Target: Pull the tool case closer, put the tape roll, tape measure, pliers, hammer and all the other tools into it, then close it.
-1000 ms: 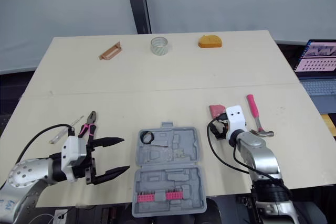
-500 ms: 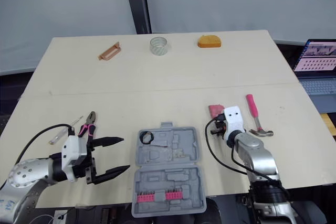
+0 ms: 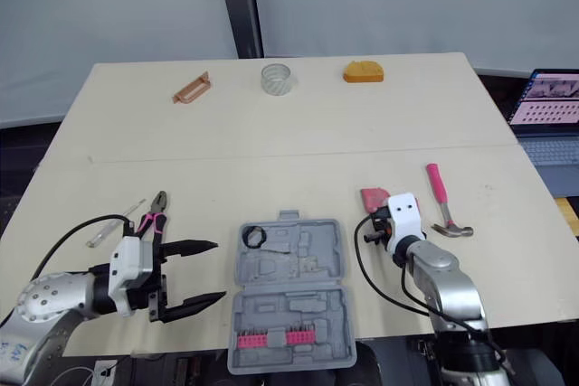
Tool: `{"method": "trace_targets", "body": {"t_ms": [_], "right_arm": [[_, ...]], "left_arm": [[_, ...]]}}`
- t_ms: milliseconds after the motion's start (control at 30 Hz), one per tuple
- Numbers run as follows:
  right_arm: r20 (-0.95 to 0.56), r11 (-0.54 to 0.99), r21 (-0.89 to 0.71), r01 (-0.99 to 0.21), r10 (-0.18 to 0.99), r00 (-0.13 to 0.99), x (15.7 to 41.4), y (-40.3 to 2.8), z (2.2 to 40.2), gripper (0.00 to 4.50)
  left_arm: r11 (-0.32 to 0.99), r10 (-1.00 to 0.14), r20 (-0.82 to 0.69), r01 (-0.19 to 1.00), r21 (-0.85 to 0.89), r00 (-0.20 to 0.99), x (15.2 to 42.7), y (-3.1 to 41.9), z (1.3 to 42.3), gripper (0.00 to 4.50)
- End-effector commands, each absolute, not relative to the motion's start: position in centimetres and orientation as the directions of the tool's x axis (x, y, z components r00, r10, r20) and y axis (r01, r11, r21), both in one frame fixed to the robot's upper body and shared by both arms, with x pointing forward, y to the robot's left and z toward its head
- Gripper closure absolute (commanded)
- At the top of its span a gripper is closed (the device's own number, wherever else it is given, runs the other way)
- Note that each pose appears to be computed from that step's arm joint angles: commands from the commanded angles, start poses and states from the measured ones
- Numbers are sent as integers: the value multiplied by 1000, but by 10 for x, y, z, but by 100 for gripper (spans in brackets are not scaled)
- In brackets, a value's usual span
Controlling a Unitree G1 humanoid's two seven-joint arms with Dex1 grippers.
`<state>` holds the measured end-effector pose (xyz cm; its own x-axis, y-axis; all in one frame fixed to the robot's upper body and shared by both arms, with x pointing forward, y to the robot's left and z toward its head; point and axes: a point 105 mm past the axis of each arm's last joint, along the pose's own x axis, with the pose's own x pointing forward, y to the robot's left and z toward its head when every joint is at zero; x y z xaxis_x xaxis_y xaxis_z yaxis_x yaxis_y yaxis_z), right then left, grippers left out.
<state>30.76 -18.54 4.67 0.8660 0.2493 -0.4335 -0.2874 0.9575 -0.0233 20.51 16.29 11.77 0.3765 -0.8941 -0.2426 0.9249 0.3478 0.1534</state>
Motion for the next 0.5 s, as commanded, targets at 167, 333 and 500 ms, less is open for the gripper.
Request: {"method": "trace_targets", "body": {"t_ms": [167, 333, 500], "right_arm": [[-492, 966, 25, -259, 237, 838, 262, -179, 40, 437], [-520, 970, 46, -238, 227, 824, 238, -176, 39, 437], [-548, 972, 76, -223, 228, 805, 213, -170, 39, 437]], "left_arm": [[265, -923, -244, 951, 160, 298, 202, 157, 121, 0], [216, -935, -251, 963, 161, 252, 202, 158, 119, 0], [160, -945, -259, 974, 162, 198, 199, 157, 116, 0]]}}
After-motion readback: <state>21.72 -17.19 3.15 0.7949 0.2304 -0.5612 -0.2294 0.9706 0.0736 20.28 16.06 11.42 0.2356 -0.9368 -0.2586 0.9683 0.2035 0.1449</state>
